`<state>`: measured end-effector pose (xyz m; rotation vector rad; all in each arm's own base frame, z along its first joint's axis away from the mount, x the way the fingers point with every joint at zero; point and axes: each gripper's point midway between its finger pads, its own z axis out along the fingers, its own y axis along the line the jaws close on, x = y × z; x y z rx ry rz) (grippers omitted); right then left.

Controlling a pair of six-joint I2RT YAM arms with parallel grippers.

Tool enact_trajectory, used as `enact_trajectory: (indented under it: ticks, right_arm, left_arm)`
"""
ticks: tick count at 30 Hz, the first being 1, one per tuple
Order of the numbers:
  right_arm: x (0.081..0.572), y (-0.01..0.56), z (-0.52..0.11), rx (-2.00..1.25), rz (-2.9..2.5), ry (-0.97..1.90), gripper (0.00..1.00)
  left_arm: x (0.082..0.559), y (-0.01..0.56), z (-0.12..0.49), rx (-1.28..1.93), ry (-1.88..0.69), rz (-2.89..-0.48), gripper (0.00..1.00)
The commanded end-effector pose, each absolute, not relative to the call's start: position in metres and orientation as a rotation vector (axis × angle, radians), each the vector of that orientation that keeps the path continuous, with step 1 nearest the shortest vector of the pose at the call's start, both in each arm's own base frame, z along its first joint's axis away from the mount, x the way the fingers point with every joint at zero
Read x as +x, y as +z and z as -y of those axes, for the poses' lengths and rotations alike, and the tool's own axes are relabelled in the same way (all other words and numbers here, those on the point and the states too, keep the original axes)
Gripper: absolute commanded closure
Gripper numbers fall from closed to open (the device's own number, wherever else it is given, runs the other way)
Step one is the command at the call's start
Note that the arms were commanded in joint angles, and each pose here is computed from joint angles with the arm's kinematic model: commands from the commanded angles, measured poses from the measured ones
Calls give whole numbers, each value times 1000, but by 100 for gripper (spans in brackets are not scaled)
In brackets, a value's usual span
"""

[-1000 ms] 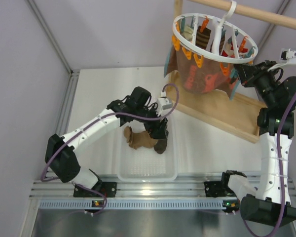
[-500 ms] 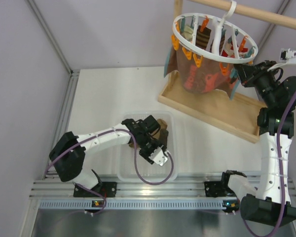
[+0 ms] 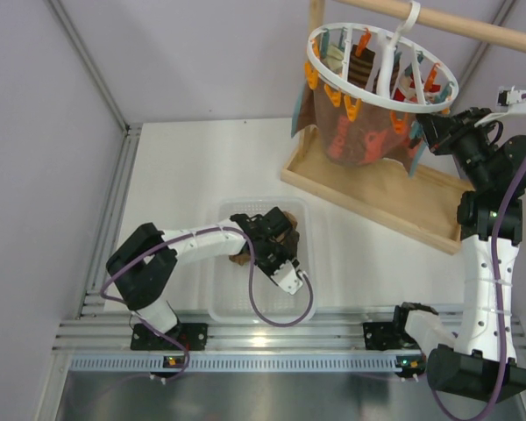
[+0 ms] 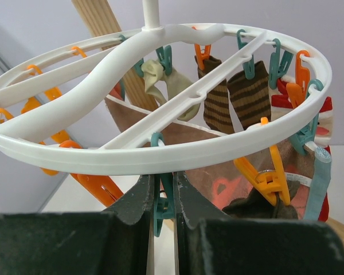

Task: Clip the socks to the hanger
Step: Pick up the sock from the bin.

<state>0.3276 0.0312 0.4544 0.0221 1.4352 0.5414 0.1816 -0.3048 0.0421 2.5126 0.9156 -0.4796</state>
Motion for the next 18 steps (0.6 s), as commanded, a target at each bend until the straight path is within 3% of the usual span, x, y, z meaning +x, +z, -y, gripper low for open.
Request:
enact_trajectory:
  ticks: [1, 6, 7, 9, 13, 14, 15, 17, 18]
  right_arm:
    - [336, 423, -24, 85, -1539, 547, 100]
    - [337, 422, -24, 85, -1541, 550, 100]
    - [337, 422, -23, 90, -1539, 547, 100]
    - [336, 422, -23, 87, -1535, 546, 100]
    - [337, 422, -24, 90, -1537, 556, 100]
    - [337, 424, -24, 89, -1535, 560, 100]
    - [337, 424, -25, 88, -1534, 564, 100]
    - [337, 428, -25, 87, -1528, 567, 100]
    - [337, 428, -26, 83, -1526, 574, 100]
  left_arm:
    - [187, 39, 312, 2498, -459, -886, 59]
    - [192, 24, 306, 2547, -416, -911, 75]
    - [191, 24, 304, 2562, -417, -920, 89]
    - [191, 37, 309, 2545, -454, -936, 100]
    - [181, 103, 336, 2369, -655, -1077, 100]
    - [172, 115, 328, 2346, -772, -1188, 100]
    - [170, 159, 349, 2248, -911, -1123, 100]
    - [170, 188, 352, 2148, -1095, -1234, 100]
    - [167, 231, 367, 2034, -1231, -1223, 100]
